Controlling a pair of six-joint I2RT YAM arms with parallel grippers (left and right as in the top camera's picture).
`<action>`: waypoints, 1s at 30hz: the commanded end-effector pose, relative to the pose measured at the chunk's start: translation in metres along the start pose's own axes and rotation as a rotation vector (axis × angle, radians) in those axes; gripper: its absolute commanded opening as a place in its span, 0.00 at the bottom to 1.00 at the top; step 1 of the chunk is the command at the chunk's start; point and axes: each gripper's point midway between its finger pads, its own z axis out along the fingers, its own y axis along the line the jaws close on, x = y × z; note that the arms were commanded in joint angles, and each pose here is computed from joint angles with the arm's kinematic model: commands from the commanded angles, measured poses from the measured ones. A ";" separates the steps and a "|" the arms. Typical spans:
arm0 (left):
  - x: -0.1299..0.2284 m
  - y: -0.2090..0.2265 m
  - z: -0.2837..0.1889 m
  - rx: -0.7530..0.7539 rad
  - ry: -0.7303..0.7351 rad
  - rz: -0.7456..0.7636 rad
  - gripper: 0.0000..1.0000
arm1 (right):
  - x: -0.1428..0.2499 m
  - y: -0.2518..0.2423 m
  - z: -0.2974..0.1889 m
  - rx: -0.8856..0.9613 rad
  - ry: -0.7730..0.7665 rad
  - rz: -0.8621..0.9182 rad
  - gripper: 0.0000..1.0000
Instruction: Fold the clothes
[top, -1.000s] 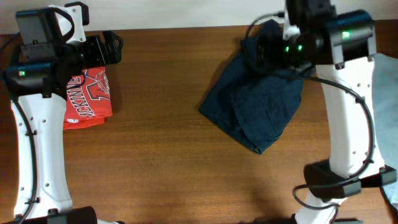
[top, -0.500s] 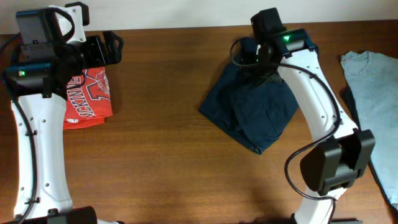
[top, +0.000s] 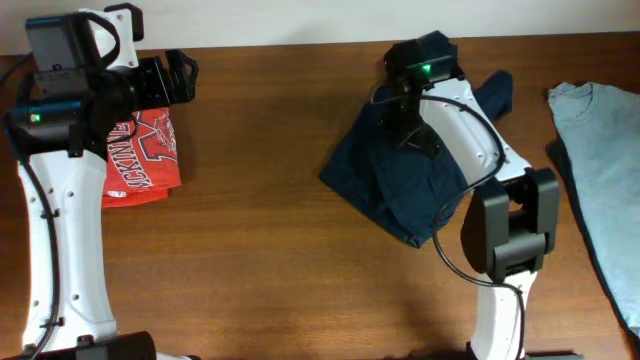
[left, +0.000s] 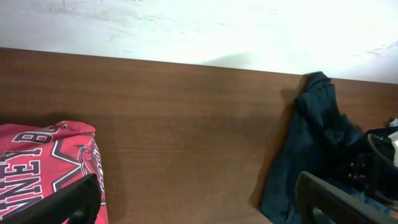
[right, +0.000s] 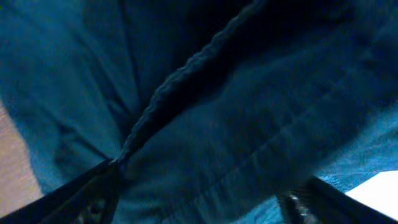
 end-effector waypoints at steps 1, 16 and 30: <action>-0.004 0.000 -0.007 -0.006 -0.017 -0.002 0.99 | -0.003 -0.006 0.001 0.031 -0.019 0.027 0.57; -0.003 0.000 -0.007 -0.007 -0.014 -0.003 0.99 | -0.017 -0.111 -0.049 0.127 0.069 0.185 0.04; -0.003 0.000 -0.007 -0.007 -0.013 -0.003 0.99 | -0.002 -0.262 -0.079 0.194 0.290 0.316 0.13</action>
